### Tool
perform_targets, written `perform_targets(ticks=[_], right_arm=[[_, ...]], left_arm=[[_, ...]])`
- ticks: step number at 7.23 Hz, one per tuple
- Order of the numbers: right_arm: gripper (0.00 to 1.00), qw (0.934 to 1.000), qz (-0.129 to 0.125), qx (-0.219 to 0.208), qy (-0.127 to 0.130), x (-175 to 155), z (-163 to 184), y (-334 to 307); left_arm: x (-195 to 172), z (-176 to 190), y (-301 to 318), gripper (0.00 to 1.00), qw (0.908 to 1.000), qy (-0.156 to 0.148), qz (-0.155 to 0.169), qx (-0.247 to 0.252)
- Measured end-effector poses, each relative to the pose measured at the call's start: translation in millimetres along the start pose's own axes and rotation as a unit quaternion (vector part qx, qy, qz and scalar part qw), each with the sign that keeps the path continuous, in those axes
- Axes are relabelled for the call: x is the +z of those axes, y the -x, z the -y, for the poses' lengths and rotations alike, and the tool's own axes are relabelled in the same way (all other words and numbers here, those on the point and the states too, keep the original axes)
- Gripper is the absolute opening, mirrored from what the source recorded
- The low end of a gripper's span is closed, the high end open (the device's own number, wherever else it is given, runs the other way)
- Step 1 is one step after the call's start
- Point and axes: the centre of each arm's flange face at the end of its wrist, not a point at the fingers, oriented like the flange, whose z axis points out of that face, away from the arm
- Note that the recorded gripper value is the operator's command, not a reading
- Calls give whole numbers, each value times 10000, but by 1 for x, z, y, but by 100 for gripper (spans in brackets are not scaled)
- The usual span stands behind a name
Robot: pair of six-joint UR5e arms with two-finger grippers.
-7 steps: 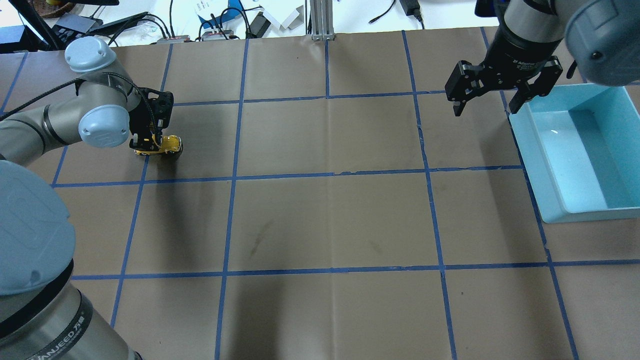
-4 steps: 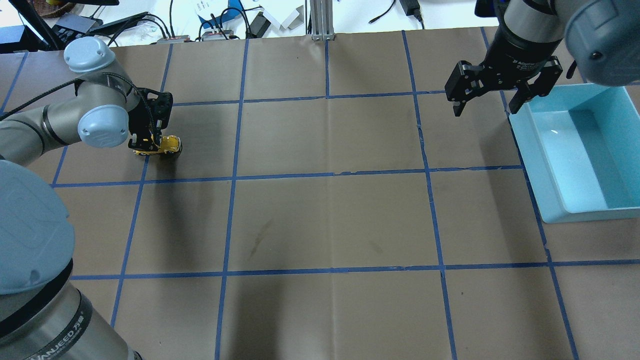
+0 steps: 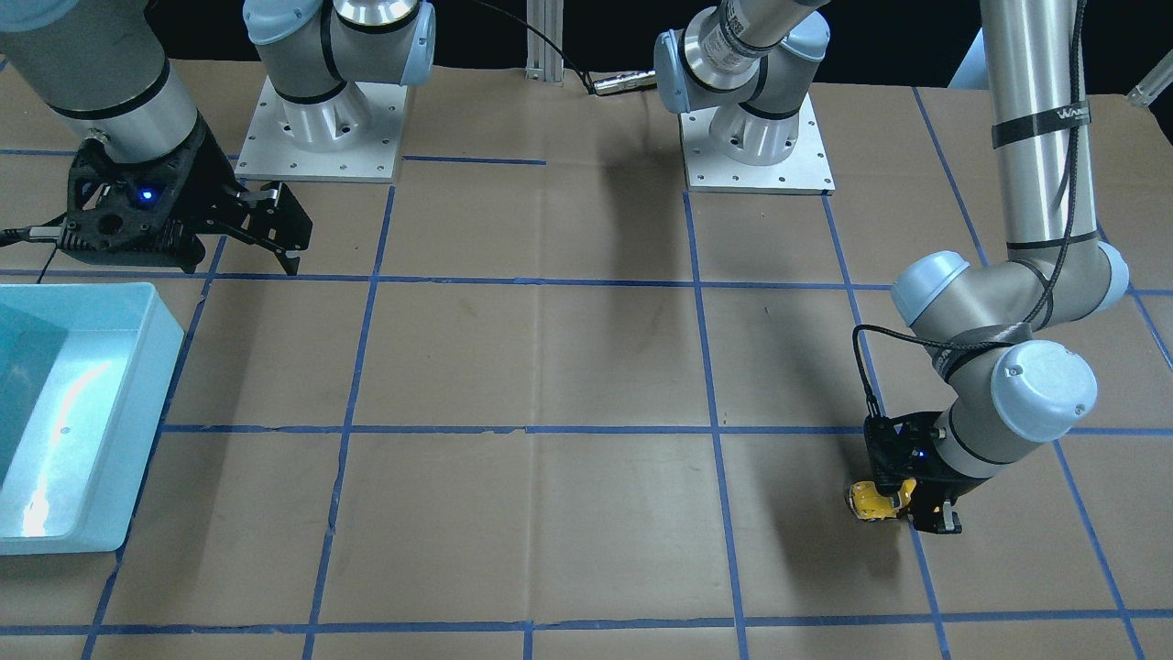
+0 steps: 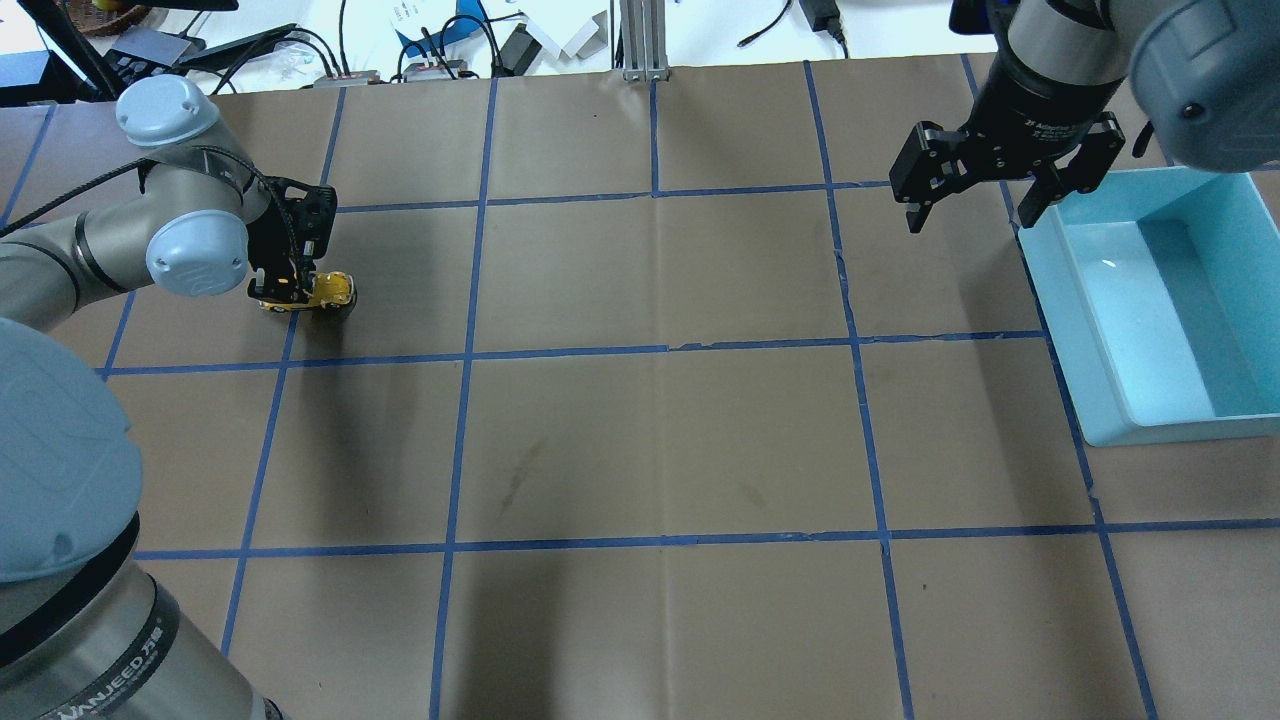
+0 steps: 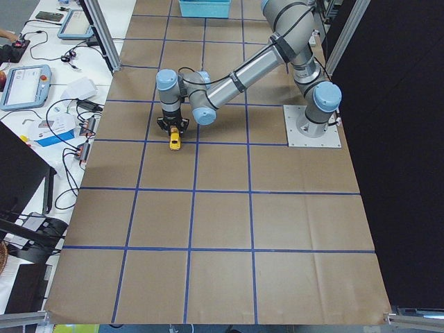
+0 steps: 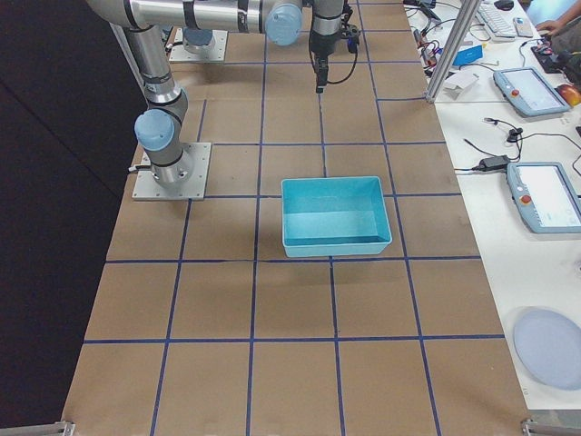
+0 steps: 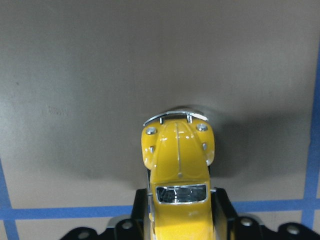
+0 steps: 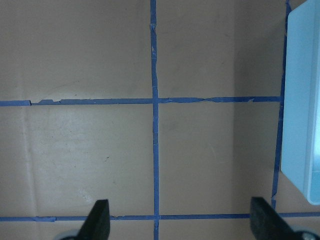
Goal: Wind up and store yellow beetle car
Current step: 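Continue pulling the car backward across the grid with the left gripper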
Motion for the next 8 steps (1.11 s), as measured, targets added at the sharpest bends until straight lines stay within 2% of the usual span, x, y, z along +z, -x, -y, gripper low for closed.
perform_targets(ticks=[8], right_arm=[[100,10000,0,-2,-5,0,0,0]], left_arm=[[3,-16,-2,0,10000,4,-21,63]])
